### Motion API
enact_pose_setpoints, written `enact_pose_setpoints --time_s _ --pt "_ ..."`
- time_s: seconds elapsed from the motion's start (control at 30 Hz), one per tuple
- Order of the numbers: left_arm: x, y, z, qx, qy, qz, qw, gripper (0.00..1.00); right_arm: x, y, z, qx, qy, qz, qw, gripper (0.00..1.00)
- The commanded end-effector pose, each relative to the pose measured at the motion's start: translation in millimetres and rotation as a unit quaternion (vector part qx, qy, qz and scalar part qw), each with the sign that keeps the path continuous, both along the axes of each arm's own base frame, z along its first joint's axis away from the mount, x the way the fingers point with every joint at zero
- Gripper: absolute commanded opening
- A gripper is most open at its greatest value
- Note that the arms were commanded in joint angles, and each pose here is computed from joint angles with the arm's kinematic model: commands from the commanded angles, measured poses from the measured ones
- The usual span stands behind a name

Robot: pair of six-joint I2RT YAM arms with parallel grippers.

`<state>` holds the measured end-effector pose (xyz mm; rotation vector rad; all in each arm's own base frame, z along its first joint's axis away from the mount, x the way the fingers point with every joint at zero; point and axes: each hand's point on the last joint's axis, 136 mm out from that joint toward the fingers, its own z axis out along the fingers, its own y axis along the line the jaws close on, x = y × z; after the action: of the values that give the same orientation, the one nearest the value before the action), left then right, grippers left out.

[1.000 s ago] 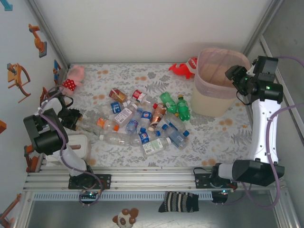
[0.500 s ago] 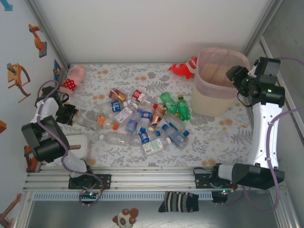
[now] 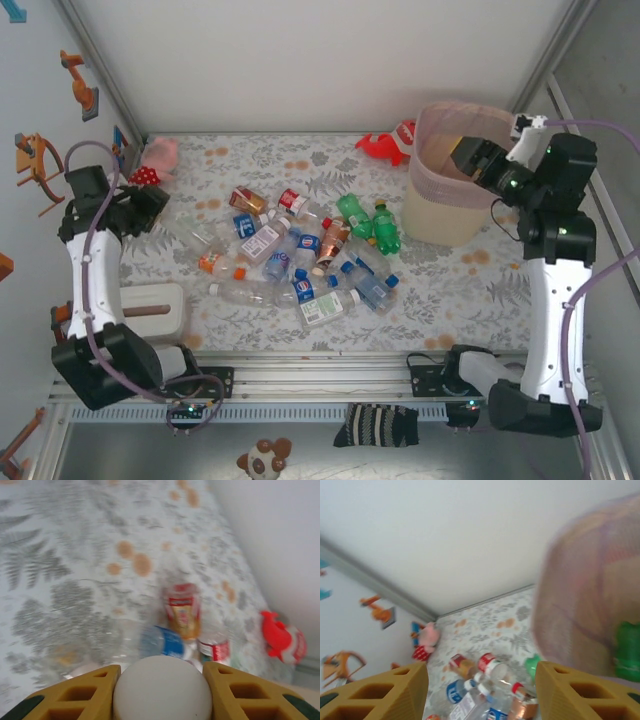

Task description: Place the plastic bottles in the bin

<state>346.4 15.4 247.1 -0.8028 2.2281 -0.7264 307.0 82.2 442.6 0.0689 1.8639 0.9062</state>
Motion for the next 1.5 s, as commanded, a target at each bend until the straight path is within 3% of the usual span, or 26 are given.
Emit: enact_pose_setpoints --time_s 0.0,0.17,0.27,0.4,0.63,0.73,0.83,0.93,1.07,1.33,1.47 --pt "5 -49 67 -0.012 -0.147 -0.127 0.981 0.18 -15 38 26 -0.022 -0.094 0.099 0.99 0.59" --pt "-18 -110 138 -0.04 -0.304 -0.269 0.913 0.17 -32 87 28 -0.028 -0.128 0.198 0.971 0.59" --pt "-42 -145 171 -0.043 -0.377 -0.345 0.859 0.17 -43 114 30 -0.027 -0.149 0.25 0.956 0.59" --pt "-83 -188 207 -0.043 -0.456 -0.438 0.773 0.19 -59 141 35 -0.015 -0.192 0.307 0.932 0.59" --pt "-151 -236 253 -0.045 -0.555 -0.527 0.642 0.18 -106 181 41 -0.018 -0.259 0.43 0.865 0.6" --pt "-175 -252 266 -0.052 -0.577 -0.558 0.594 0.18 -129 196 38 -0.028 -0.28 0.475 0.834 0.62" --pt "-193 -263 278 -0.062 -0.591 -0.578 0.559 0.18 -143 208 36 -0.037 -0.29 0.502 0.814 0.64" --pt "-207 -271 286 -0.07 -0.604 -0.592 0.529 0.18 -149 218 33 -0.04 -0.29 0.517 0.805 0.65" --pt "-217 -279 293 -0.076 -0.613 -0.602 0.506 0.18 -160 227 32 -0.038 -0.291 0.537 0.791 0.64" --pt "-216 -285 293 -0.073 -0.615 -0.602 0.504 0.18 -175 235 28 -0.042 -0.295 0.555 0.777 0.62" --pt "-209 -287 293 -0.064 -0.615 -0.592 0.518 0.17 -176 238 25 -0.046 -0.293 0.555 0.777 0.58"
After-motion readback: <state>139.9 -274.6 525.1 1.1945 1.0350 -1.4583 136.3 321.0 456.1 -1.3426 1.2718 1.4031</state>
